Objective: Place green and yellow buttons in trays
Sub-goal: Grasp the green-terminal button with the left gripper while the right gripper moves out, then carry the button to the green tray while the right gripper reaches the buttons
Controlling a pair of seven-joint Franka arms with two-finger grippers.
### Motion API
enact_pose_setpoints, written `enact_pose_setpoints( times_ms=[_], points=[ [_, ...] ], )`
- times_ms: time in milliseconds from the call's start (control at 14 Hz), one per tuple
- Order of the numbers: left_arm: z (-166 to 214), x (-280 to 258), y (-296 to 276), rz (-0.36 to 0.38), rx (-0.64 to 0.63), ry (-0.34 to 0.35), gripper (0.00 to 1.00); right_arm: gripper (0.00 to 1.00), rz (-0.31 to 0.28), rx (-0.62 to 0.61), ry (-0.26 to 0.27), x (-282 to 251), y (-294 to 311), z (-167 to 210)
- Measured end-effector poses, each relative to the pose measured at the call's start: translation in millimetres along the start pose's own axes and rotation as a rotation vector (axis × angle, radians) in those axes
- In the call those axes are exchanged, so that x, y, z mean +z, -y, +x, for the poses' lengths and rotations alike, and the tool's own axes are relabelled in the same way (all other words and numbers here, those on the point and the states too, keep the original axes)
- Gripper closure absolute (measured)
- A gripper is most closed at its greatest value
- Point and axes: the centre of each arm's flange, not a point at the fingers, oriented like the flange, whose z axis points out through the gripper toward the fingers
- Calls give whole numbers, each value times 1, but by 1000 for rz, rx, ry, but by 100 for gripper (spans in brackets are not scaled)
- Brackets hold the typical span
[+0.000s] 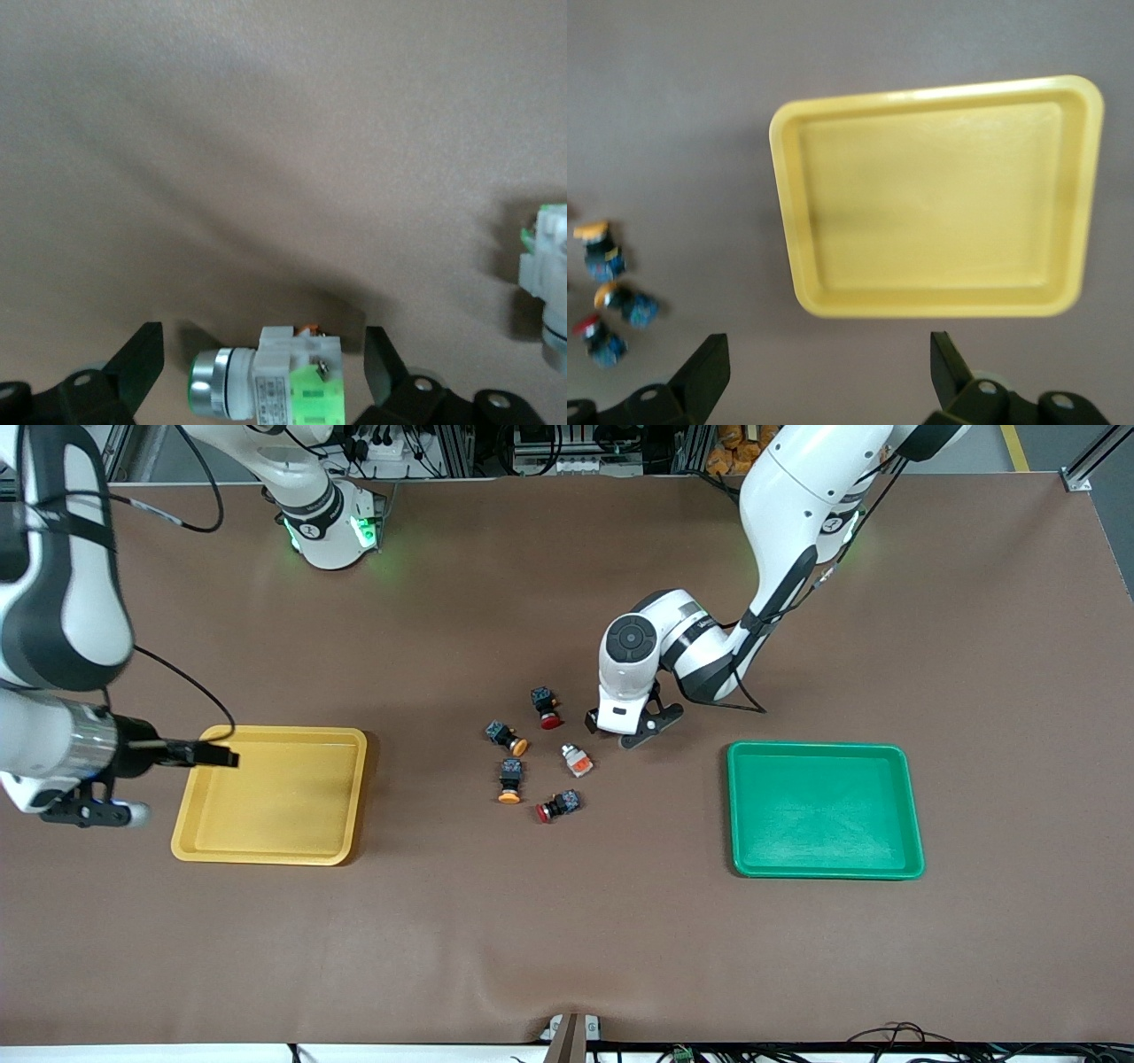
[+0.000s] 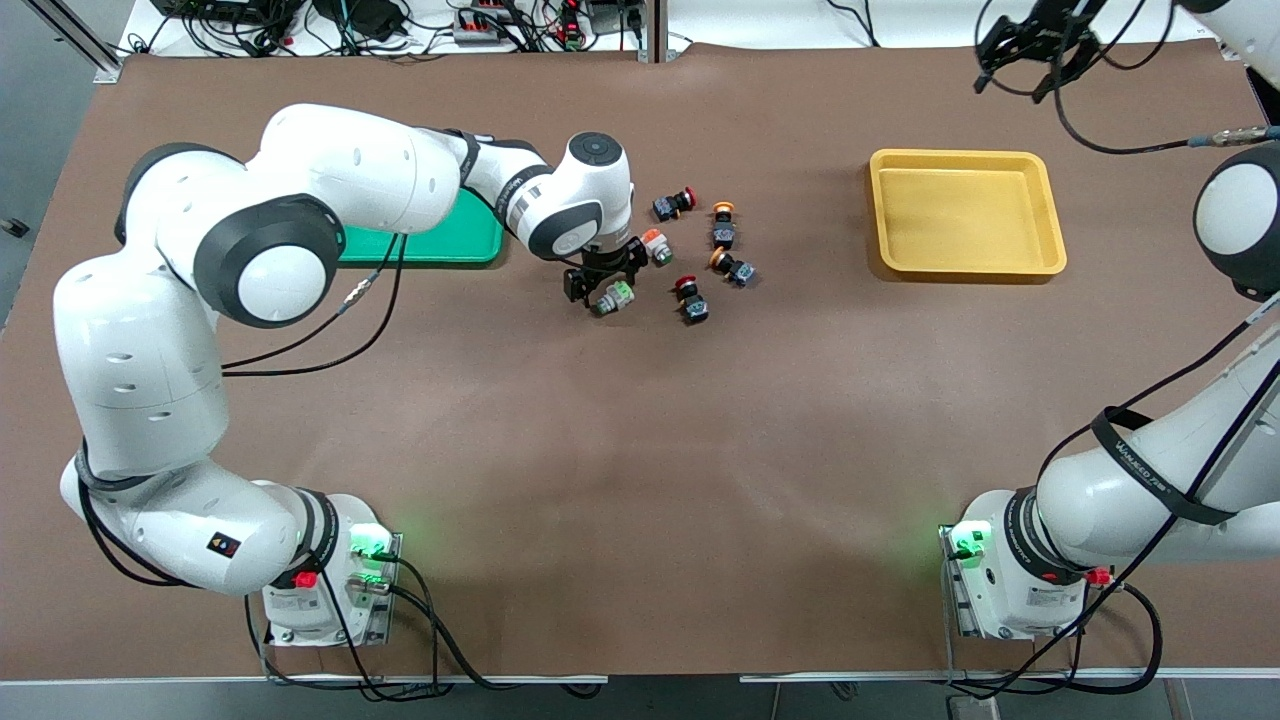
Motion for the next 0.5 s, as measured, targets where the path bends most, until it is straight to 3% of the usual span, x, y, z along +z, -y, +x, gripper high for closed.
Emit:
enact_pose_setpoints(
  times_ms=[214, 500],
  points=[
    [-4, 0, -2, -4, 7, -1, 31, 0, -14, 63, -20, 42, 56, -1],
    [0, -8, -4, -19, 2, -6, 33, 0, -24, 122, -46, 81, 129, -9]
  ],
)
